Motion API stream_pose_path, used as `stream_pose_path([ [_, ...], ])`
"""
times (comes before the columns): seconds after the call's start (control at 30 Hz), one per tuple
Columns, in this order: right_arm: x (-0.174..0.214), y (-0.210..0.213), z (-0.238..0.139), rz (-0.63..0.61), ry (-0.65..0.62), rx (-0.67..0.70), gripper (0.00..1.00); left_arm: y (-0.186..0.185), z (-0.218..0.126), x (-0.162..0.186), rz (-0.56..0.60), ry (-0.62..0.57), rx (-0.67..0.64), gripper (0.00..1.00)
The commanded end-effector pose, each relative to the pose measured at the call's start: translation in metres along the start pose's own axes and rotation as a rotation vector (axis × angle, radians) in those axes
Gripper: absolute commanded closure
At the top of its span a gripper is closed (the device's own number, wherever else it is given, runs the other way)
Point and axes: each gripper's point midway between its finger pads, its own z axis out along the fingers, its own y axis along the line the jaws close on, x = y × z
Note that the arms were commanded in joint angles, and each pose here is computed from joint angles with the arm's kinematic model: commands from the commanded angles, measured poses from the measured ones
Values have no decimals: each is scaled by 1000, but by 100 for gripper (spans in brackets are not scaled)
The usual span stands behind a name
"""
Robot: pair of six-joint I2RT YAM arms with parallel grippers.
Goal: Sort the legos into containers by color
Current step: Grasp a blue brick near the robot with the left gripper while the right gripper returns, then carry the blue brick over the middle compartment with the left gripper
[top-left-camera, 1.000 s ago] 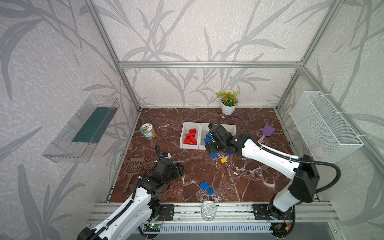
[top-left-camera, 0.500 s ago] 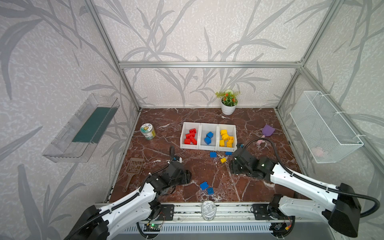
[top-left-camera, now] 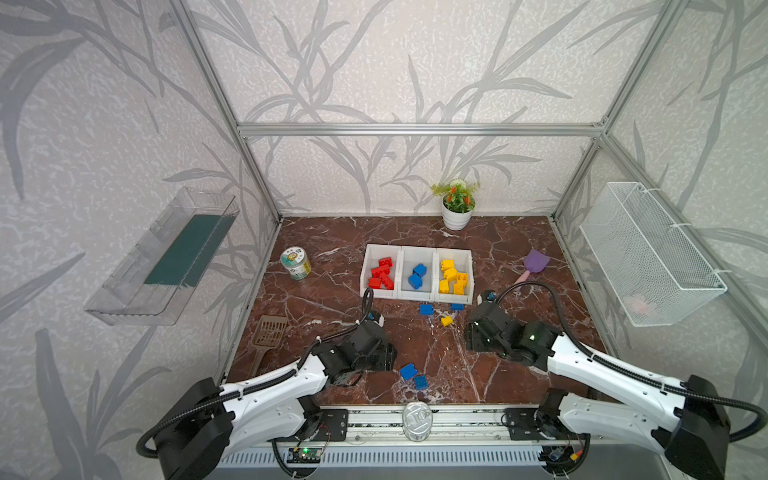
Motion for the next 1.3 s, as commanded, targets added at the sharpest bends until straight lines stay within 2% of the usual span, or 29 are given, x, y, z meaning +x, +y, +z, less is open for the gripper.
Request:
stream_pose_path([
  [0.0, 3, -8, 2, 6, -3, 27, 30, -23, -2, -8, 83, 0, 54, 31],
  [0.17, 6, -9, 3, 13, 2, 27, 30, -43, 5, 6, 184, 59, 85, 31],
  [0.57, 14, -13, 7, 36, 13, 23, 30, -58, 31, 44, 381, 232, 34, 34],
  [0.93, 18, -16, 7, 45, 20, 25, 30, -42, 41, 47, 407, 244, -77, 46],
  [1.27, 18, -17, 7, 48, 19, 27, 30, -26, 27, 39, 416, 203, -150, 46],
])
